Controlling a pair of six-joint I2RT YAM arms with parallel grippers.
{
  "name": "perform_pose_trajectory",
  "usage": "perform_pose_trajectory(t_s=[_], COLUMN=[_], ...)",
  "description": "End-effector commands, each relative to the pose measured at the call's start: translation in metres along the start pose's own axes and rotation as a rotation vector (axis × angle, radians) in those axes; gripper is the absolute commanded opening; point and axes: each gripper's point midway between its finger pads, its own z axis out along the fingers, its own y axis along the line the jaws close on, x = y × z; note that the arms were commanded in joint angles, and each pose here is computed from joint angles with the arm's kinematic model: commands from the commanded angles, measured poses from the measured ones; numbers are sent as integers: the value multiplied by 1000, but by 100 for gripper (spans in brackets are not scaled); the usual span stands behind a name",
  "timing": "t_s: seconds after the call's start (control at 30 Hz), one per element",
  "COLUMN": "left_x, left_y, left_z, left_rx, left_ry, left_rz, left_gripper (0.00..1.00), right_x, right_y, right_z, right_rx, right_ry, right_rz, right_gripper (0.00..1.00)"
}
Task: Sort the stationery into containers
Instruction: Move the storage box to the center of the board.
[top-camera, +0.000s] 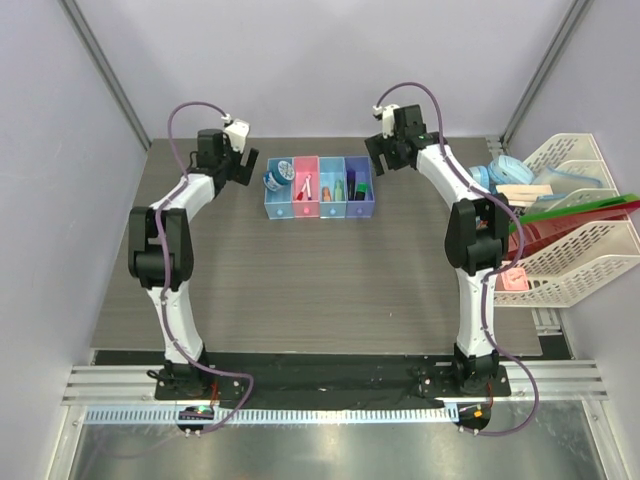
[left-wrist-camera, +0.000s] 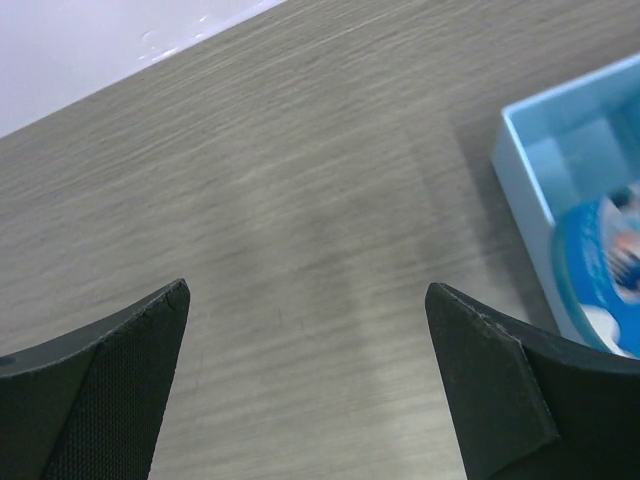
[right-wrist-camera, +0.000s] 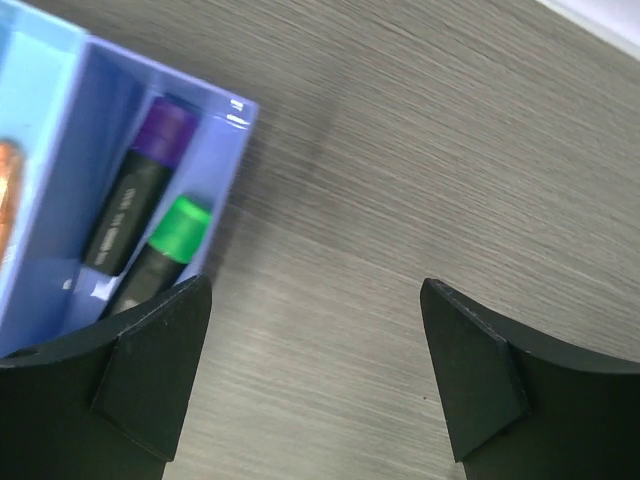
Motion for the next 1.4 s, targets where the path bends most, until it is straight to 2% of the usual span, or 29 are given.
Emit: perform_pose_trajectory(t_s=[0.0,0.23,0.47,0.87,1.37], left_x=[2,18,22,30,47], left_y=[10,1,-24,-91,-142], left_z=[27,60,68,44,5], left_rx=[-33,2,69,211,321], left_ry=[15,54,64,94,133], left_rz=[22,28,44,100,121], left_gripper=[100,100,100,100,98], right_x=[-12,-7,3,32,56], right_y=[-12,-12,-3,22,66], right_z=[13,33,41,40,12], right_rx=[8,13,-8,-48,-99], right_ry=[-50,-41,-21,23,33], right_rz=[72,102,115,100,57], right_gripper=[90,89,87,87,86])
